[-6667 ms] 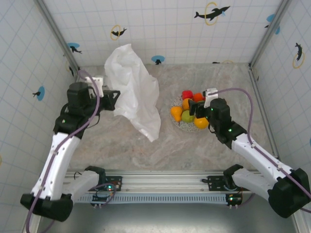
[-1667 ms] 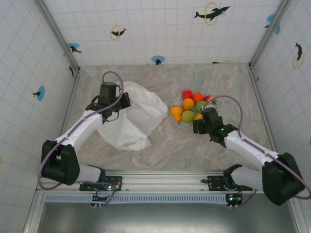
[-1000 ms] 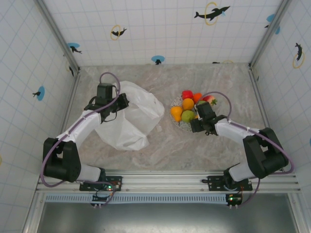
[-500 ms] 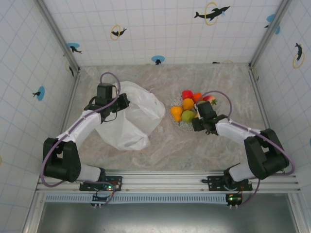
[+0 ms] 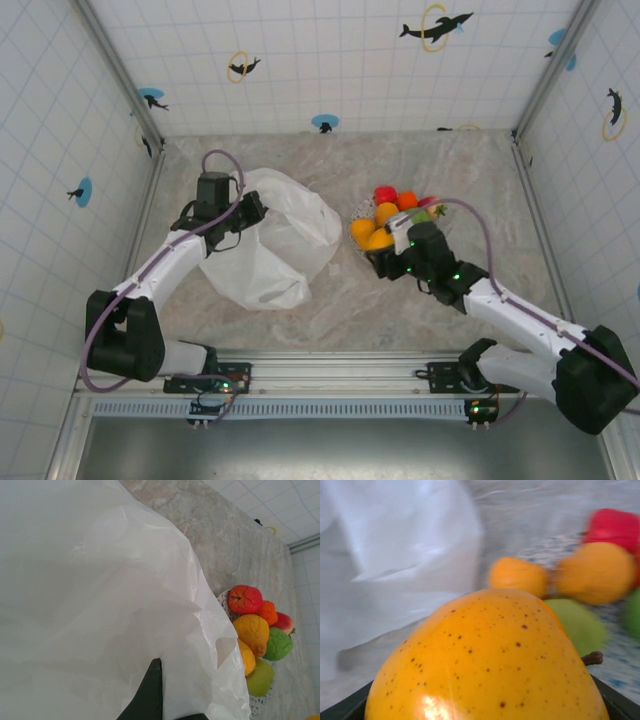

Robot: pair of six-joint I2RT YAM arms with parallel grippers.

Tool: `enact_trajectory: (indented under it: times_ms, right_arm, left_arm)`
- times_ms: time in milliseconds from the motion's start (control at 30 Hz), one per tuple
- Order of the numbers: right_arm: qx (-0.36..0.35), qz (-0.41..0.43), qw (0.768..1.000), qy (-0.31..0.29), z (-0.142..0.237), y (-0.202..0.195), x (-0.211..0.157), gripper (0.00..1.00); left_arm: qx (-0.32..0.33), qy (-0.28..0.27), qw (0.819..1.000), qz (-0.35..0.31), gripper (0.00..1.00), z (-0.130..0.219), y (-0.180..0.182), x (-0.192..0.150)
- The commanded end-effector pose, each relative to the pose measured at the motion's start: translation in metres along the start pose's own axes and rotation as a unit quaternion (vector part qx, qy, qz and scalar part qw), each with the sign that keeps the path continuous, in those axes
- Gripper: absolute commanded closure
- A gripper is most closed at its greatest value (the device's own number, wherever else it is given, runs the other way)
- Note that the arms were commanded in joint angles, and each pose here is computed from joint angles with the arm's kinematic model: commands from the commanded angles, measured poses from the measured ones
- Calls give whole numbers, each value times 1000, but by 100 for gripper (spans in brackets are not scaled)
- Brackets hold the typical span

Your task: Place the fruits into the plastic bag

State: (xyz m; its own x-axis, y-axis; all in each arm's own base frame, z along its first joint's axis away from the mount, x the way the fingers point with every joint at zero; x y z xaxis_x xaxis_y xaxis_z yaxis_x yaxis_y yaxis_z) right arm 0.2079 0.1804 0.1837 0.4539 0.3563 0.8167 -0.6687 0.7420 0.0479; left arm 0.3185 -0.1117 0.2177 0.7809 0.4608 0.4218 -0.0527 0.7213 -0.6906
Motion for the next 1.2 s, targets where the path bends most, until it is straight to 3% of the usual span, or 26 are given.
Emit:
enact_trajectory:
  times_ms: [0, 333, 600, 900, 1167]
  right_arm:
    - [71, 33, 996, -34, -17, 37, 10, 50]
    - [120, 109, 987, 19, -93, 79, -1, 51]
    - [114, 109, 987, -33, -128, 90, 33, 52]
    - [54, 1, 992, -111, -154, 82, 68, 49]
    - [18, -109, 988, -104, -188, 78, 80, 48]
  left_arm:
    - [-34, -3, 999, 16, 100, 8, -8, -1]
    - [-61, 4, 998, 31, 100, 15, -12, -8]
    - [-66, 30, 997, 25, 100, 12, -12, -20]
    - [-109, 58, 992, 26, 100, 11, -31, -25]
    - [-133, 73, 988, 38, 100, 5, -39, -22]
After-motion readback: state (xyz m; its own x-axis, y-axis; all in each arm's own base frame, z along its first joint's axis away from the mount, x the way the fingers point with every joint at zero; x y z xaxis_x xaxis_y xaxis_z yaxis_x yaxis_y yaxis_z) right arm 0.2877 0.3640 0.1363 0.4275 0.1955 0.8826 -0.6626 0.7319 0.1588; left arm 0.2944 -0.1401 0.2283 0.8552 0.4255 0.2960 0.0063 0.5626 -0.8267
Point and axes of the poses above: each hand's point on the last joint's axis, 136 mm out from that joint toward the fingers, its own z axis back along the fingers, its own y axis along the line the jaws close on, x = y × z, the point moved 8 cm from there along z, back along the fingers, and after that the axes turned 8 degrees about z, right-handed, at the moved point
